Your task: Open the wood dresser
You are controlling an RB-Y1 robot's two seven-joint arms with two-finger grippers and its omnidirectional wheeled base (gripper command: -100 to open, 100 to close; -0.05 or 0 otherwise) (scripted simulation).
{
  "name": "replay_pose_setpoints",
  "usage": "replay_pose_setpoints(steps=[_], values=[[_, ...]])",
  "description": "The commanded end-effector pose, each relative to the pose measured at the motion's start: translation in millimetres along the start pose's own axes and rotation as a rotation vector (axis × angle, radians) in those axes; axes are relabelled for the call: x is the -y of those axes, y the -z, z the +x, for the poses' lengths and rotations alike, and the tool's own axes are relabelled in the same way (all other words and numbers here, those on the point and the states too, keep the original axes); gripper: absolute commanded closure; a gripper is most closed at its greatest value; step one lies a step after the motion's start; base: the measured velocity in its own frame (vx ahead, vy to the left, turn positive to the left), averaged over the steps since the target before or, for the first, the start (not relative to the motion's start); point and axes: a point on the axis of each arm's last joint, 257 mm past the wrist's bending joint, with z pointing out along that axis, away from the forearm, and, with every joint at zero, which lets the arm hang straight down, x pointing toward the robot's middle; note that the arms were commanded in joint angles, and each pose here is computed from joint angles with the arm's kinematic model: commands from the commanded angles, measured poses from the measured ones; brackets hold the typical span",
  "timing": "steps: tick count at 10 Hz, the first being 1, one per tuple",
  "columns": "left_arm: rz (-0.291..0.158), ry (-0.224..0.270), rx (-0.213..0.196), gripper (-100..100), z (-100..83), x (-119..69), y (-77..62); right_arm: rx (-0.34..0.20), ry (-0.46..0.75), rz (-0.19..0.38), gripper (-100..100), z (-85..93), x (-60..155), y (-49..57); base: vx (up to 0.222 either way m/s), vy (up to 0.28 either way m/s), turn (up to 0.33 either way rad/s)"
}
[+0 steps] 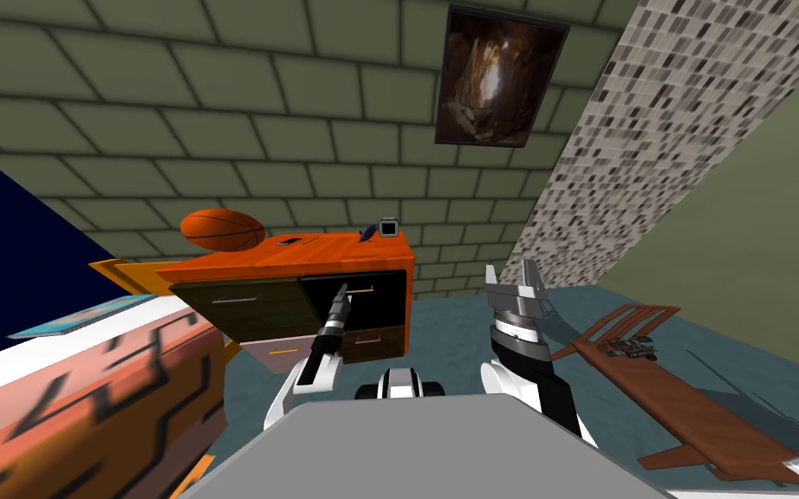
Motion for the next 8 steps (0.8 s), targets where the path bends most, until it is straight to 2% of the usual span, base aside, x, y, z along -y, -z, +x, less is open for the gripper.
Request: replay_pose_setpoints(steps=[1,3,8], values=[[-0.002,0.001,-0.002,100,0.8,-3.8,1.0,0.0,0.0,0.0,0,0.0,0,0.0,-0.031,0.0,0.004],[0.005,0.003,-0.006,100,12.6,-4.8,-21.4,0.0,0.0,0.0,0,0.1,0,-0.1,-0.144,0.019,0.038],[0.009,0.005,-0.021,100,36.1,-4.1,-58.4,0.0,0.0,0.0,0,0.1,0,-0.1,-0.183,0.025,0.025]])
